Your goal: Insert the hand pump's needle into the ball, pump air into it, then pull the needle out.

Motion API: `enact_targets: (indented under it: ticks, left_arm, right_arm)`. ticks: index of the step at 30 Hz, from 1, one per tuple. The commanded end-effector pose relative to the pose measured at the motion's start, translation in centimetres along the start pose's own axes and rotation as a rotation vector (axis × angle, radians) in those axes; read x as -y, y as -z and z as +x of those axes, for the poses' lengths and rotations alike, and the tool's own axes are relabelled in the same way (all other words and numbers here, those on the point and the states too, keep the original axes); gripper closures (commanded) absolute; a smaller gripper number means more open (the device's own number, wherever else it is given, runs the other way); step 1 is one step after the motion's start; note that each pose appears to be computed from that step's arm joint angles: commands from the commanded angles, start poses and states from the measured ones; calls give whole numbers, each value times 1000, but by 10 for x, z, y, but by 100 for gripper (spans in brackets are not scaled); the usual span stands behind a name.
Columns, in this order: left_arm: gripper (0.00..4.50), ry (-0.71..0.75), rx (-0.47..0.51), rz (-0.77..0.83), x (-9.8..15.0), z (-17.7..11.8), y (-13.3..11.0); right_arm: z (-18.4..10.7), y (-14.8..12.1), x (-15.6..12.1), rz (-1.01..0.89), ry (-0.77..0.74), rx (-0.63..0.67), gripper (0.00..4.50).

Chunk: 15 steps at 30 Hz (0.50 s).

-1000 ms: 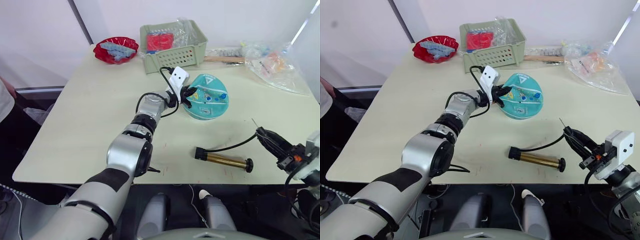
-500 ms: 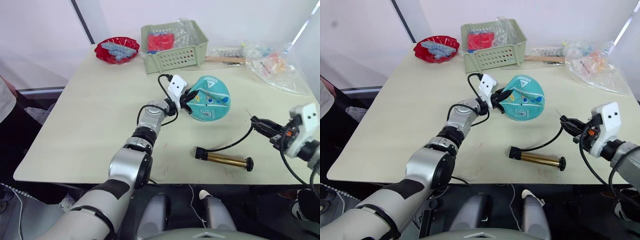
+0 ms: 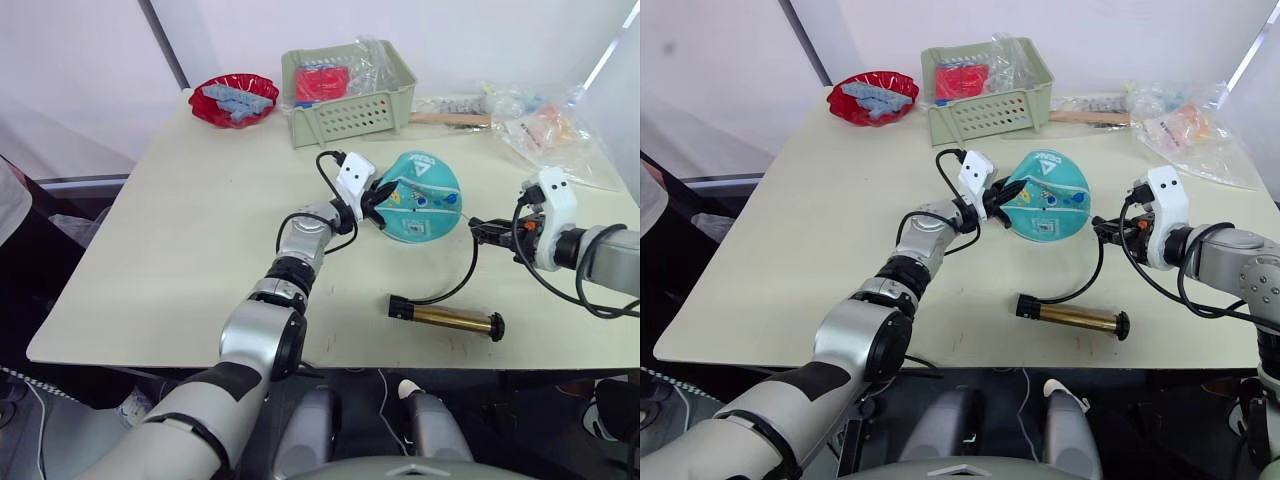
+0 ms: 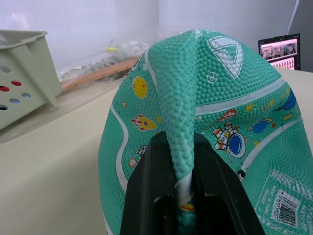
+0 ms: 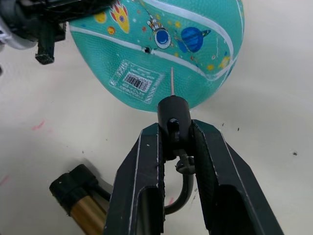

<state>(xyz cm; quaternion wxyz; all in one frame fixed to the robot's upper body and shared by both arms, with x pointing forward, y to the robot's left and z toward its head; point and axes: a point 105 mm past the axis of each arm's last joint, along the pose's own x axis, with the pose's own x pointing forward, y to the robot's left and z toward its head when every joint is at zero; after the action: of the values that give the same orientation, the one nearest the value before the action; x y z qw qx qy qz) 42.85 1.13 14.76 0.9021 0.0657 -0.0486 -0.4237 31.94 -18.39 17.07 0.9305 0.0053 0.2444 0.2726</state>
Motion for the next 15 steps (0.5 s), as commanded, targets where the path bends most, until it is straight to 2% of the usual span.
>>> enact_targets:
  ticks: [1,7,15]
  left_arm:
    - [448,23,7,10,9,3,1]
    - [448,16,-26,0,13,5,9]
    - [448,20,-37,0,16,6,12]
  right_arm:
    - [9,-18,-14,-12,-40,-27,419]
    - [32,-35,-30,11,-64,-105,419]
    - [51,-36,-32,51,-27,-199,419]
